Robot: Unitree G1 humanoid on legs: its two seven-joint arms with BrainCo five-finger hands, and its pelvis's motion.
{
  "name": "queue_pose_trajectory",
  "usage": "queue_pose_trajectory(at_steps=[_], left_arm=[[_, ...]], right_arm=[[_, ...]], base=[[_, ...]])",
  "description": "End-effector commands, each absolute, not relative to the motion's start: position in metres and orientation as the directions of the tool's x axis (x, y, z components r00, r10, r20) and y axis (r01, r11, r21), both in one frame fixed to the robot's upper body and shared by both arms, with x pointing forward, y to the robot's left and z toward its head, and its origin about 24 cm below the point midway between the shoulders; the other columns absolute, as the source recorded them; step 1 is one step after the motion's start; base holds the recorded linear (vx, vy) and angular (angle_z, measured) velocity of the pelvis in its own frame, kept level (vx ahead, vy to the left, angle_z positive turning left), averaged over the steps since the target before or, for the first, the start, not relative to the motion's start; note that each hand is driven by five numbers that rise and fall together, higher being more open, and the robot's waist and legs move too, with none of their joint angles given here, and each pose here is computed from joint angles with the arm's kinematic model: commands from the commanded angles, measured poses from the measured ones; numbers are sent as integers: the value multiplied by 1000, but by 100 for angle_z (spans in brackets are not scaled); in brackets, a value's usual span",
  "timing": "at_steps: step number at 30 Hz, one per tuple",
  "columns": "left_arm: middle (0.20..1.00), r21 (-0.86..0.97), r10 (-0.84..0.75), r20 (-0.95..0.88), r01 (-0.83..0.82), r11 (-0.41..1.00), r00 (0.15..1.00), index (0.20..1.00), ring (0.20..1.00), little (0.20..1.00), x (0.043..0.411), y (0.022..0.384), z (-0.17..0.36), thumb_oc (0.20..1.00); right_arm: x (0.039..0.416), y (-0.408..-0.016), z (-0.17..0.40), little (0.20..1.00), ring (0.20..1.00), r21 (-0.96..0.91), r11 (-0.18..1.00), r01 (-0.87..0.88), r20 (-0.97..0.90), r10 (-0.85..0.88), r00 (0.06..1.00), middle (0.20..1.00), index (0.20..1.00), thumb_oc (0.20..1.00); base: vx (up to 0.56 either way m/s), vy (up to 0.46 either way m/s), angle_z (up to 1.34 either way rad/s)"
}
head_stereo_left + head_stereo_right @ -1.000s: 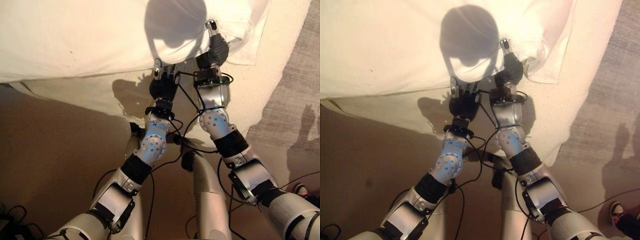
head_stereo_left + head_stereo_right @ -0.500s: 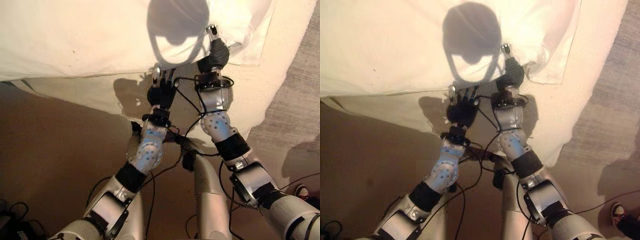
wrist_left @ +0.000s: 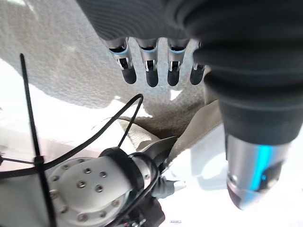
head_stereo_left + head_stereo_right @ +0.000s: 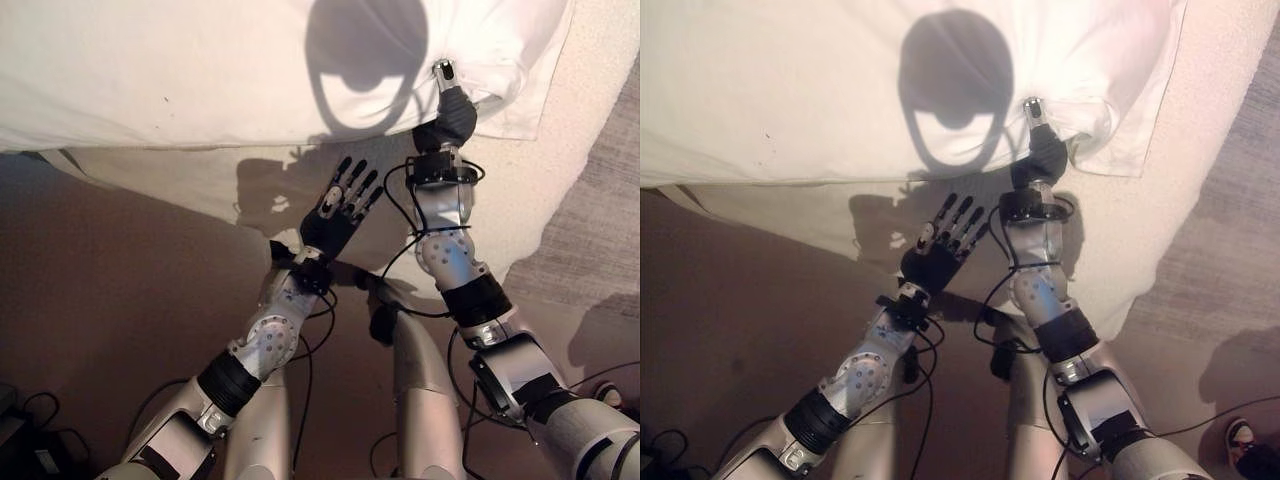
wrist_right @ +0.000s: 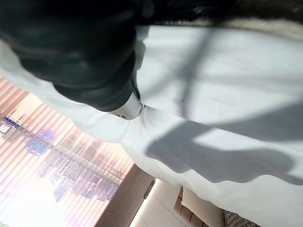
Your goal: Make the bed
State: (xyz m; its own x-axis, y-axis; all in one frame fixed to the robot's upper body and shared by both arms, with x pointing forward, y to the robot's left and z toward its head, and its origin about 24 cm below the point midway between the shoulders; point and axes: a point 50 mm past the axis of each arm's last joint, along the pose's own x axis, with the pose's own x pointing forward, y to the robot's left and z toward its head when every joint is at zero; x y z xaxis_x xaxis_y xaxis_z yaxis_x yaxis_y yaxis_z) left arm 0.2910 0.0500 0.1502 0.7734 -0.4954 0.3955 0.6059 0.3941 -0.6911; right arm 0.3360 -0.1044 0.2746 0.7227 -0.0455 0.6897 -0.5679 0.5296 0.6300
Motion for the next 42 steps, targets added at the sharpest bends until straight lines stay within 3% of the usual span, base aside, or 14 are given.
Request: queue_pose_trajectory(at_steps=[1,11,17,31,42], left_arm=[[1000,-656,-533,463,678,332,709,1000,1000,1000,277,47,160,1000],[1000,-669,-478,476,657,348,738,1000,1000,1000,277,67,160,1000],[1000,-710,-358,487,599,370,797,1000,1000,1000,286,83,160,1000],[1000,-804,-182,388,429,411,903,1000,1000,1000,339,71,165,1000],[1000,-827,-235,345,413,383,909,1000,1000,1000,344,45,162,1000]], right_arm=[[316,-120,272,200,200,535,588,-606,771,-47,635,200,200,200],[315,-123,261,200,200,553,585,-594,756,-51,653,200,200,200],[313,-124,259,200,200,559,574,-599,757,-58,651,200,200,200],[323,-100,263,200,200,573,530,-625,740,-6,673,200,200,200],[322,-88,269,200,200,565,507,-651,745,26,667,200,200,200]], base=[[0,0,0],[0,0,0],[0,0,0],[0,0,0],[0,0,0]])
